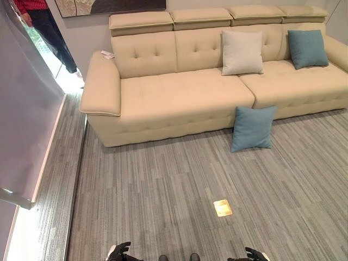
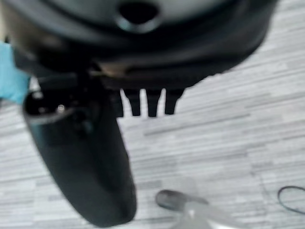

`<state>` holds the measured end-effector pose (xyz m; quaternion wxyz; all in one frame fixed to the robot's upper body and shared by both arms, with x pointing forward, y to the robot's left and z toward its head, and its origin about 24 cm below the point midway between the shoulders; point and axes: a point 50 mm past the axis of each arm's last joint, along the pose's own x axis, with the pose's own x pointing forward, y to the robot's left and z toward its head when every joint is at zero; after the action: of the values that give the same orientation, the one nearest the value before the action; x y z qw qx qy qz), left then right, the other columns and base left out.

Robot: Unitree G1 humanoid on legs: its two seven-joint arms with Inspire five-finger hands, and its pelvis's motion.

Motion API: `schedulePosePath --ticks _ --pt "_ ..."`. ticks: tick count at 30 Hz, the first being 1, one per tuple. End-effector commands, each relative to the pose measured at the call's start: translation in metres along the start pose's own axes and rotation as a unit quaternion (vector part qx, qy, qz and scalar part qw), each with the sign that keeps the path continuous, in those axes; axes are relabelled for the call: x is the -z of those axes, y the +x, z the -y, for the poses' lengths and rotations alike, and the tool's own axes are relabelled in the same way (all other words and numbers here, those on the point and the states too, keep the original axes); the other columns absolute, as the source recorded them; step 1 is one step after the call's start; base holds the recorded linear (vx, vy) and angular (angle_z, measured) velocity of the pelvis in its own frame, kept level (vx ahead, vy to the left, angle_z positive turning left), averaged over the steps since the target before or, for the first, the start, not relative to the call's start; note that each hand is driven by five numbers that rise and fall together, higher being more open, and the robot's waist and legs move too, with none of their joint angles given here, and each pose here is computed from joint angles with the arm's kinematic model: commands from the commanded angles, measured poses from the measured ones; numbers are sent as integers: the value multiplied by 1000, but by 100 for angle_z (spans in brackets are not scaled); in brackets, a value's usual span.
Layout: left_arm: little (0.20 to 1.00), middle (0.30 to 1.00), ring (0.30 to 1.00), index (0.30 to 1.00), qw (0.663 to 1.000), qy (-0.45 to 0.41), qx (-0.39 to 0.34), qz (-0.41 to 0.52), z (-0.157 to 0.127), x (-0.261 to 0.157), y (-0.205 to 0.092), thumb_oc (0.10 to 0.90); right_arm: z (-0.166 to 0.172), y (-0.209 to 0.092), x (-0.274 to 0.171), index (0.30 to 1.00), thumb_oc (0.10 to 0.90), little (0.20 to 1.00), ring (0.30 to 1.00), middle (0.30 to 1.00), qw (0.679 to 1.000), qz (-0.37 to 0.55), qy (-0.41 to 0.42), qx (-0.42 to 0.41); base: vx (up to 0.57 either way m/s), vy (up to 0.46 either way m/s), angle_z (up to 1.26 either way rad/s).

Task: Pick up all the scattered cushions and arrange them neatly on the sofa.

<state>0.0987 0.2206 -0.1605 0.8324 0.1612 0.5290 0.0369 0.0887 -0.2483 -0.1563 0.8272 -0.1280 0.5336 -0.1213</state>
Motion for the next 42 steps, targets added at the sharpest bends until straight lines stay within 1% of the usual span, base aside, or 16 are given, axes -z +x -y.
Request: schedulePosePath --ticks 1,9,13,20,23,26,36,39,42 --pt "900 900 900 900 999 29 -17 31 -12 -24 6 800 7 4 -19 900 800 900 900 900 999 25 -17 16 -49 34 -26" --pt "900 900 900 900 998 28 -19 49 -15 -35 7 800 2 5 -26 900 800 900 900 900 999 35 -29 11 -18 -7 -55" --pt "900 900 900 900 997 43 -19 59 -18 -40 8 800 1 5 -34 900 800 900 900 900 998 52 -45 9 -20 -76 -53" --pt "900 900 900 900 997 48 -8 65 -12 -43 8 800 8 5 -28 900 800 900 900 900 998 46 -39 15 90 -147 -18" --pt "900 900 900 900 996 53 -1 77 -8 -50 8 800 12 5 -26 900 800 900 900 900 998 46 -31 19 66 -194 8" --pt "900 900 900 900 996 31 -8 89 -9 -57 8 800 16 6 -32 900 800 900 900 900 998 51 -29 28 87 -99 -16" --pt "900 900 900 900 997 28 -8 70 -8 -47 8 800 21 6 -33 900 800 900 900 900 997 52 -44 39 193 23 -40" --pt "900 900 900 900 998 28 -8 51 -9 -37 7 800 18 6 -29 900 800 900 900 900 997 48 -52 33 287 145 -80" --pt "900 900 900 900 998 30 -9 54 -12 -39 8 800 11 6 -33 900 800 900 900 900 997 54 -49 21 207 114 -49"
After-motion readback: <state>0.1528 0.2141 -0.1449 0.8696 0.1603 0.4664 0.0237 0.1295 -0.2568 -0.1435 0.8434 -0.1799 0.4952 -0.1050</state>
